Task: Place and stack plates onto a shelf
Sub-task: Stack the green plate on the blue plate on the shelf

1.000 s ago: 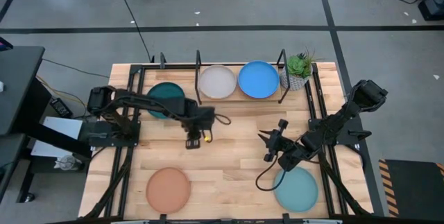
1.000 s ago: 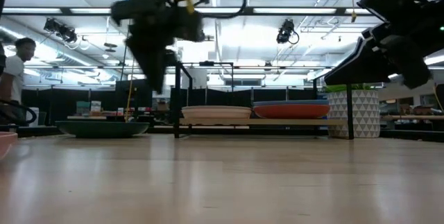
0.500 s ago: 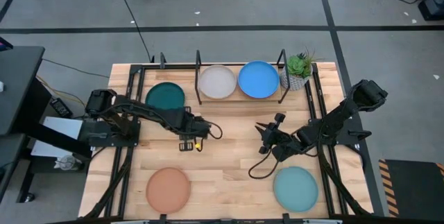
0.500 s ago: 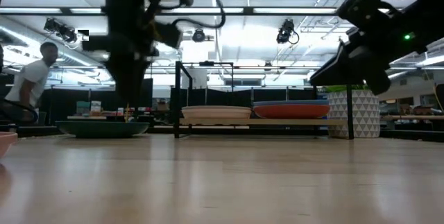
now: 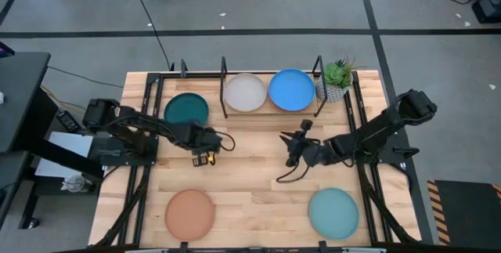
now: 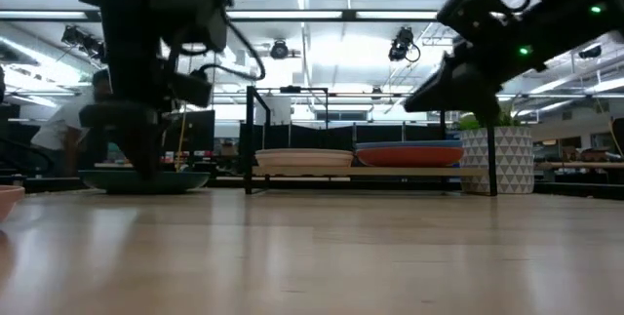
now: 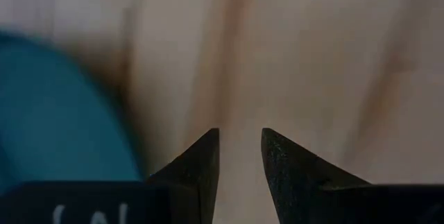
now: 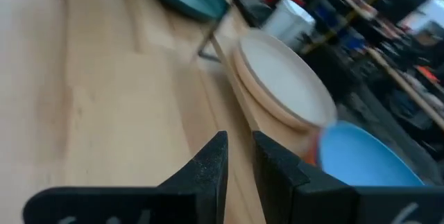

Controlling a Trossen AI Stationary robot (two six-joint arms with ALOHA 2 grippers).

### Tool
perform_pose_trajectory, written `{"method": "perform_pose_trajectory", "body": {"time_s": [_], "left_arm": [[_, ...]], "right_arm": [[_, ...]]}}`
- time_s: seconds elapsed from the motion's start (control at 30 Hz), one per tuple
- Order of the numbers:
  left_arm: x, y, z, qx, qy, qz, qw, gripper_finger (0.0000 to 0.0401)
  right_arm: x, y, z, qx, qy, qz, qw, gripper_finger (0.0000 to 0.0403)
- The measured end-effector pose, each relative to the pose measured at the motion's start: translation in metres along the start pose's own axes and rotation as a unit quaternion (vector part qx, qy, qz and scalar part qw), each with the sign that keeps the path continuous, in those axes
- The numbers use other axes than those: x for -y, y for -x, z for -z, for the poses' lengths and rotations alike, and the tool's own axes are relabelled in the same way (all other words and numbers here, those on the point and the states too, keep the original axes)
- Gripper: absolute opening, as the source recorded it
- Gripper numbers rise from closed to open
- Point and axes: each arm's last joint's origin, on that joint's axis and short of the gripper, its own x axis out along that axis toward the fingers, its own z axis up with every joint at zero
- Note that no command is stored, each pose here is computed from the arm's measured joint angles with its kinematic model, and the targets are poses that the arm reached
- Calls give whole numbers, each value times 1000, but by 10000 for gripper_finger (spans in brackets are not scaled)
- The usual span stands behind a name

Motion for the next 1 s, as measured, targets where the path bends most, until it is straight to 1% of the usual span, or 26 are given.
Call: {"method": "perform_pose_trajectory", "body": {"time_s": [0.1, 0.17, 0.2, 0.3, 0.37, 0.47, 0.63, 0.8, 0.87, 0.97, 1.0], "left_arm": [[-8, -5, 6, -30, 17, -21, 999, 116], [-13, -6, 6, -35, 32, -30, 998, 116], [-16, -7, 6, -36, 41, -38, 998, 116], [-22, -7, 4, -29, 72, -59, 995, 117], [-26, -9, 4, -33, 88, -65, 993, 122], [-33, -10, 3, -39, 114, -64, 991, 139], [-40, 2, -3, -61, 116, -64, 989, 175], [-49, 20, -14, -61, 107, -85, 989, 193], [-54, 19, -16, -63, 114, -79, 988, 194], [-62, 9, -14, -78, 129, -45, 988, 192], [-65, 5, -12, -82, 129, -41, 987, 191]], "right_arm": [[4, -9, -3, 24, -8, -54, 998, 71], [6, -12, 4, 28, 2, -83, 996, 71], [7, -14, 7, 33, 3, -89, 996, 71], [12, -14, 10, 60, -19, -80, 995, 71], [12, -13, 15, 68, -13, -87, 994, 71], [11, -11, 19, 78, -12, -100, 992, 71], [10, -10, 20, 78, -28, -116, 990, 71], [9, -10, 23, 69, -37, -131, 988, 71], [8, -10, 23, 65, -36, -133, 988, 71], [8, -10, 24, 64, -41, -134, 988, 71], [8, -10, 24, 64, -43, -134, 988, 71]]}}
